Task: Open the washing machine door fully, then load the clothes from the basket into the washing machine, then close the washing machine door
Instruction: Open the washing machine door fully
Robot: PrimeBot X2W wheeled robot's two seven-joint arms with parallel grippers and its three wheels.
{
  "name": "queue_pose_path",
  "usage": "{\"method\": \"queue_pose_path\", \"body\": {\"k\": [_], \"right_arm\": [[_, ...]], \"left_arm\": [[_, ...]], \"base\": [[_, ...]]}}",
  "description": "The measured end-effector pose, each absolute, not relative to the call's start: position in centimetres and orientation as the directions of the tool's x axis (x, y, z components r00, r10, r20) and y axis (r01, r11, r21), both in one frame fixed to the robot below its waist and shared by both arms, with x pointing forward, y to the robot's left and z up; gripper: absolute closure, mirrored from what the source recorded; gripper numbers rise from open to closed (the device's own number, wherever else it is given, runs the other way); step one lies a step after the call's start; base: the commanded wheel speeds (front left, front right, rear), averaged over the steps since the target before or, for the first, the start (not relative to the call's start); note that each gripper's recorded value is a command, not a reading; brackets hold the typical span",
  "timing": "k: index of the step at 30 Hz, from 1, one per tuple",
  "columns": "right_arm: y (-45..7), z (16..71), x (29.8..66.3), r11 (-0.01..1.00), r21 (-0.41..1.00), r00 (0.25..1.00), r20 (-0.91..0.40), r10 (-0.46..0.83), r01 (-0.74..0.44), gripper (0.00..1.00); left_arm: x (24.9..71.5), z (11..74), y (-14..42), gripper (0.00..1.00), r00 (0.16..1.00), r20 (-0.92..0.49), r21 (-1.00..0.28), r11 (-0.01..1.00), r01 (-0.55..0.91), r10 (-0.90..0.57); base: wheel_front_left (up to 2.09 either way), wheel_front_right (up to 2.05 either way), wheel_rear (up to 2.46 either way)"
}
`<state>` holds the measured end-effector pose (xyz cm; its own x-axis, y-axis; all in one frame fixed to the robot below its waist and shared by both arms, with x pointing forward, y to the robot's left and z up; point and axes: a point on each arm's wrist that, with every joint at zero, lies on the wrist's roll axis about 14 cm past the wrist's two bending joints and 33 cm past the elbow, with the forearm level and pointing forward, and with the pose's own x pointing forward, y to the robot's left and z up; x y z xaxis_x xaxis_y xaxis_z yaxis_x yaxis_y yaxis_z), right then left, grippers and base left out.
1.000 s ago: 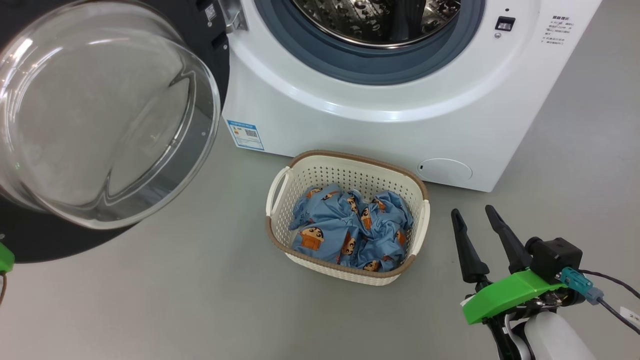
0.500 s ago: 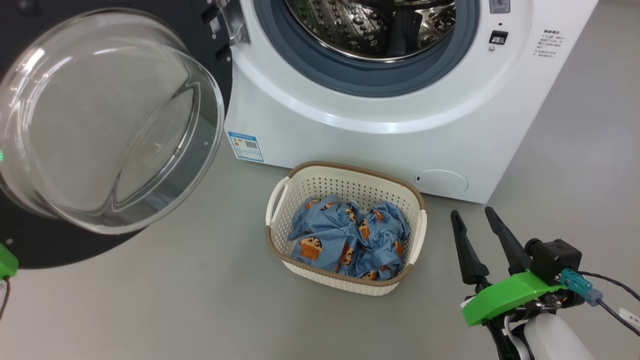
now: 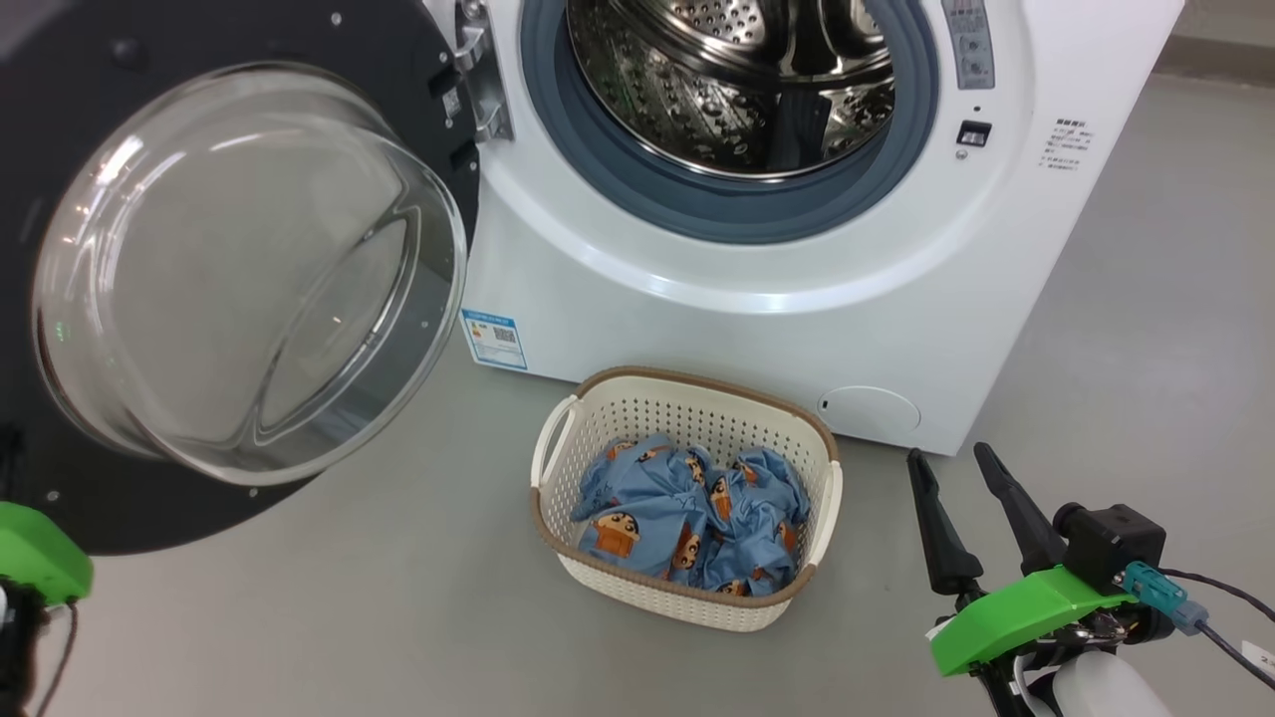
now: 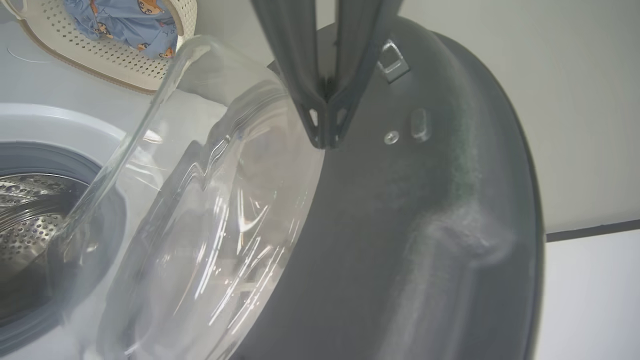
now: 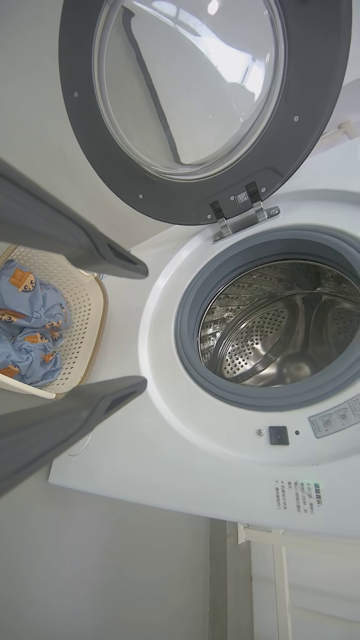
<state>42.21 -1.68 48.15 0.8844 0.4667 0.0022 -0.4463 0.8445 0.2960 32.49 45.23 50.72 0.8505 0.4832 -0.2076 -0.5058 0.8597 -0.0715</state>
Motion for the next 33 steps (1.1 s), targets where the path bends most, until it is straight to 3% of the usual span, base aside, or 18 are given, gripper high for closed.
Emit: {"method": "queue_pose_path", "body": {"k": [1,3,16,33], "right_arm": [[-1.7,48.3,42.2,0.845,0.294,0.885,0.007,0.466,-0.447,0.00],[-1.9,48.7,42.1,0.846,0.287,0.885,0.015,0.465,-0.449,0.00],[-5.0,49.4,40.8,0.877,0.252,0.909,0.031,0.415,-0.409,0.00],[-11.2,50.7,39.1,0.934,0.208,0.957,0.064,0.283,-0.290,0.00]], "left_arm": [[32.5,50.8,44.9,0.70,0.858,-0.196,-0.075,0.865,-0.495,0.474],[32.8,50.9,43.9,0.00,0.876,-0.173,-0.085,0.879,-0.469,0.450],[34.8,51.2,36.2,0.00,0.952,-0.052,-0.155,0.939,-0.306,0.301],[36.7,51.6,26.3,0.00,0.992,0.028,-0.221,0.968,-0.116,0.125]], "base": [[0.00,0.00,0.00],[0.00,0.00,0.00],[0.00,0.00,0.00],[0.00,0.00,0.00]]}}
